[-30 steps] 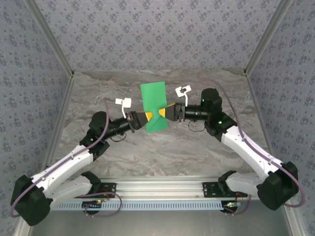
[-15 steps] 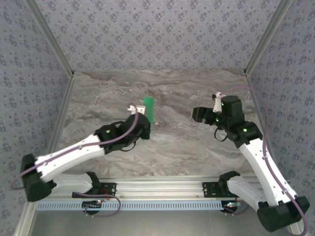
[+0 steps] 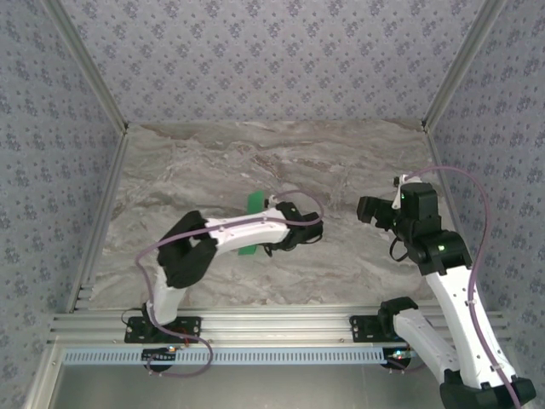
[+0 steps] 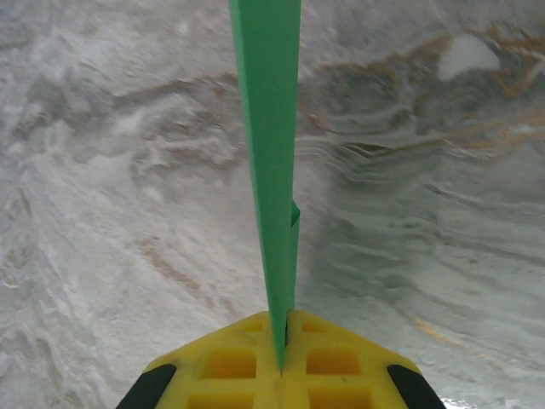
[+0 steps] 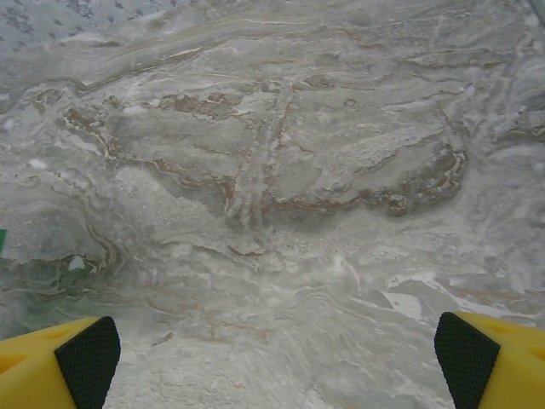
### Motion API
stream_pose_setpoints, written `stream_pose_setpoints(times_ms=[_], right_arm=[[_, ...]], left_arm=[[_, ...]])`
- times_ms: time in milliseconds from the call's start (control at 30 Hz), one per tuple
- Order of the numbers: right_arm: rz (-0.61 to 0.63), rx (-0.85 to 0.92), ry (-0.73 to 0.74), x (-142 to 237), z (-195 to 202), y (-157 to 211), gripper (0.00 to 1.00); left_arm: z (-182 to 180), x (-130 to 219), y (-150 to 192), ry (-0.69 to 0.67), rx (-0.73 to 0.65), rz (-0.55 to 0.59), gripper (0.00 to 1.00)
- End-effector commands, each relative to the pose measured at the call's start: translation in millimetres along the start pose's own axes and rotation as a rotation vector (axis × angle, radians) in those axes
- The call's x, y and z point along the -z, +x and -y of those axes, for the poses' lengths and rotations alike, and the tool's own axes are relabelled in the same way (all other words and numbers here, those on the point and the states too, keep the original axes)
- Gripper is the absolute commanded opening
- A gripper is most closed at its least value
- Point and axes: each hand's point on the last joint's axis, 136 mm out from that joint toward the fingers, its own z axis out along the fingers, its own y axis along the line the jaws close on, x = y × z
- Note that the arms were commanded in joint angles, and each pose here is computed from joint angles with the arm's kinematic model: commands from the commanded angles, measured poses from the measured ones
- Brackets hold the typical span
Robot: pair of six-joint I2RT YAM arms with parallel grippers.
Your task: Fold a paper plane with a square sheet of paper (fold left side to right side)
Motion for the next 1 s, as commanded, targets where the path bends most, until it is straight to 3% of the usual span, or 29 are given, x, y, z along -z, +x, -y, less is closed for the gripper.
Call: stream_pose_setpoints(times_ms=[0,367,667,733,967], right_arm=[[-0.012,0.027,0.047,4,12,8,1.0],[-0.029,0.045,0.025,1,10,16,1.0],[-0.068,0.042,-0.024,-12,3,26,1.0],[-0.091,0.041,-0.046,-16,-1,30,1.0],[-0.191,0.028,-0.136,-37,-17,49,1.0]], left_arm=[[17,-3,5,0.027,-0.014,-0.088,0.0],[90,-25,5,0.324,0.032,-0.268,0.04],[115,-19,-5,0.478,0.054,-0.295,0.16],[120,-10,-11,0.536,0.058,-0.283,0.21],[113,39,-41,0.79,0.102,-0.188,0.53]])
